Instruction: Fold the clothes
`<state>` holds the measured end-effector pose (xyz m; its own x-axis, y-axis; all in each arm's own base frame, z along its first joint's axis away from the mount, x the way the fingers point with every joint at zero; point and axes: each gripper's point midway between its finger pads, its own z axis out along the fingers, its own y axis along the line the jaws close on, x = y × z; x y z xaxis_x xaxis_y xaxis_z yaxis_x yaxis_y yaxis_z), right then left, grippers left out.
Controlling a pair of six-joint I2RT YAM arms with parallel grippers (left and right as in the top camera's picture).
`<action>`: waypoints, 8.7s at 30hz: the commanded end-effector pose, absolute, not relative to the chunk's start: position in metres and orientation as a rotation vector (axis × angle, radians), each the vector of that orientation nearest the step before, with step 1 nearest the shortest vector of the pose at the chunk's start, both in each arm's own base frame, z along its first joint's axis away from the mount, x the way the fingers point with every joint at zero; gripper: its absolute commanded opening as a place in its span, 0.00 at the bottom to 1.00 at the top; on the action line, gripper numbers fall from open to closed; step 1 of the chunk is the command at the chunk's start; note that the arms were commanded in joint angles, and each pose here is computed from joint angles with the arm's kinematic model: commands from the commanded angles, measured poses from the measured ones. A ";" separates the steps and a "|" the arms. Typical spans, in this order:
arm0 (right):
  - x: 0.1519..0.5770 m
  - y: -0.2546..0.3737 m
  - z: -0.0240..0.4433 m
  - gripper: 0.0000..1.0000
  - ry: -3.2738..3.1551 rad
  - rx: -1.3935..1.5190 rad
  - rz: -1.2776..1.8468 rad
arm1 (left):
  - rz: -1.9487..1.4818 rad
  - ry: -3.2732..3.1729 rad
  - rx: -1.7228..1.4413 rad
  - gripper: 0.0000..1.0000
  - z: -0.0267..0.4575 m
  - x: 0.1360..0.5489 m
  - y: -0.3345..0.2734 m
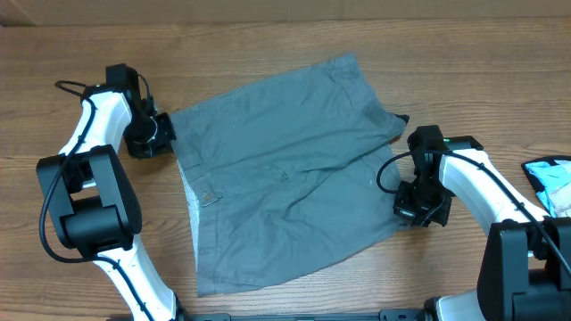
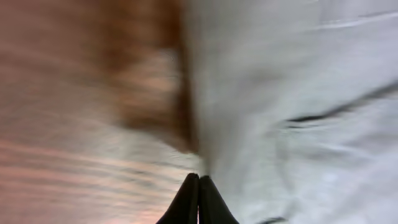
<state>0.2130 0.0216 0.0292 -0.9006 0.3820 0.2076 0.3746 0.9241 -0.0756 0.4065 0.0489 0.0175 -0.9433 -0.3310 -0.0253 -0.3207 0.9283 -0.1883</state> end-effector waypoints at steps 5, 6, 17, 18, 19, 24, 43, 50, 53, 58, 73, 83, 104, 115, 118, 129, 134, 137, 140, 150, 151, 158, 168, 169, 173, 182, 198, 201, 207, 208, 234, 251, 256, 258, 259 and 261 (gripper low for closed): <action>0.229 0.018 0.035 0.04 -2.926 -0.652 0.062 | -0.629 2.901 0.079 0.04 0.047 0.440 -0.049; 0.229 0.018 0.035 0.04 -2.926 -0.651 0.061 | -0.621 2.888 0.160 0.04 0.046 0.441 -0.059; 0.224 0.017 0.036 0.04 -2.907 -0.648 0.069 | -0.146 2.831 0.363 0.04 0.017 0.470 -0.092; 0.223 0.017 0.036 0.04 -2.902 -0.651 0.072 | -0.146 2.839 0.364 0.04 0.012 0.470 -0.092; 0.223 0.017 0.036 0.04 -2.899 -0.651 0.073 | -0.143 2.849 0.359 0.04 0.007 0.469 -0.090; 0.223 0.017 0.036 0.04 -2.901 -0.651 0.074 | -0.118 2.935 0.319 0.04 -0.029 0.462 -0.072; 0.220 0.010 0.034 0.08 -2.904 -0.633 0.136 | 0.028 3.036 -0.288 0.04 -0.053 0.449 0.070; 0.229 0.009 0.035 0.45 -2.939 -0.643 0.138 | -0.037 3.013 -0.242 0.04 -0.024 0.469 0.054; 0.237 0.009 0.041 0.46 -2.961 -0.654 0.128 | -0.085 2.996 -0.223 0.04 0.002 0.480 0.045; 0.260 0.012 0.064 0.46 -3.058 -0.686 0.077 | -0.275 2.935 -0.171 0.04 0.063 0.495 0.021; 0.333 0.052 0.094 0.27 -3.307 -0.656 -0.400 | -0.336 2.725 0.017 0.04 0.249 0.439 -0.035; 0.360 0.073 0.044 0.23 -3.286 -0.484 -0.543 | -0.285 2.682 0.015 0.05 0.307 0.378 -0.043; 0.211 0.092 -0.031 0.09 -2.738 -0.525 -0.415 | -0.294 2.758 -0.025 0.06 0.307 0.350 -0.042; 0.318 0.079 0.077 0.53 -3.326 -0.501 -0.547 | -0.292 2.707 -0.011 0.10 0.312 0.361 -0.043; 0.350 0.083 0.104 0.52 -3.457 -0.489 -0.654 | -0.299 2.700 -0.006 0.11 0.312 0.362 -0.045; 0.368 0.067 0.034 0.63 -3.408 -0.550 -0.402 | -0.307 2.722 0.036 0.12 0.310 0.357 -0.056; 0.375 0.068 0.001 0.65 -3.383 -0.529 -0.388 | -0.310 2.722 0.047 0.13 0.310 0.356 -0.059; 0.378 0.079 -0.003 0.61 -3.374 -0.465 -0.480 | -0.310 2.721 0.050 0.15 0.310 0.356 -0.060; 0.388 0.090 0.005 0.28 -3.416 -0.332 -0.594 | -0.310 2.718 0.050 0.16 0.311 0.357 -0.060; 0.481 0.022 0.090 0.07 -3.743 -0.525 -0.390 | -0.311 2.718 0.050 0.20 0.311 0.357 -0.060; 0.489 0.014 0.101 0.24 -3.768 -0.555 -0.395 | -0.317 2.720 0.051 0.20 0.310 0.357 -0.061; 0.497 0.003 0.123 0.77 -3.753 -0.587 -0.528 | -0.331 2.750 0.074 0.19 0.308 0.349 -0.067; 0.428 0.055 0.089 0.61 -3.376 -0.445 -0.724 | -0.089 2.920 -0.085 0.05 0.262 0.328 -0.077; 0.424 0.055 0.087 0.61 -3.357 -0.449 -0.715 | -0.067 2.950 -0.124 0.04 0.251 0.325 -0.077; 0.413 0.055 0.084 0.60 -3.312 -0.460 -0.698 | -0.052 3.065 -0.241 0.04 0.196 0.316 -0.078; 0.395 0.066 0.110 0.61 -3.292 -0.358 -0.795 | -0.061 3.148 -0.436 0.04 0.063 0.293 -0.079; 0.383 0.067 0.133 0.61 -3.307 -0.344 -0.813 | 0.020 3.067 -0.817 0.04 -0.042 0.239 -0.041; 0.383 0.067 0.133 0.61 -3.307 -0.344 -0.813 | 0.169 3.012 -0.960 0.04 -0.041 0.237 0.005; 0.387 0.069 0.134 0.61 -3.325 -0.333 -0.823 | 0.167 2.846 -1.139 0.04 -0.019 0.267 0.097; 0.388 0.070 0.135 0.62 -3.330 -0.327 -0.827 | 0.147 2.828 -1.119 0.04 -0.013 0.275 0.110; 0.485 0.229 0.072 0.91 -3.600 0.576 -1.064 | -0.132 2.965 -0.484 0.04 0.080 0.346 0.014; 0.487 0.250 0.059 0.96 -3.525 0.662 -1.261 | -0.135 2.991 -0.371 0.05 0.080 0.344 -0.018; 0.478 0.269 0.048 0.96 -3.444 0.737 -1.354 | -0.134 3.005 -0.373 0.05 0.079 0.341 -0.019; 0.476 0.273 0.046 0.92 -3.435 0.748 -1.355 | -0.132 3.013 -0.374 0.05 0.079 0.339 -0.019; 0.475 0.275 0.045 0.91 -3.430 0.753 -1.356 | -0.132 3.016 -0.374 0.05 0.079 0.338 -0.019; 0.473 0.276 0.046 0.82 -3.411 0.763 -1.380 | -0.132 3.016 -0.374 0.04 0.079 0.338 -0.019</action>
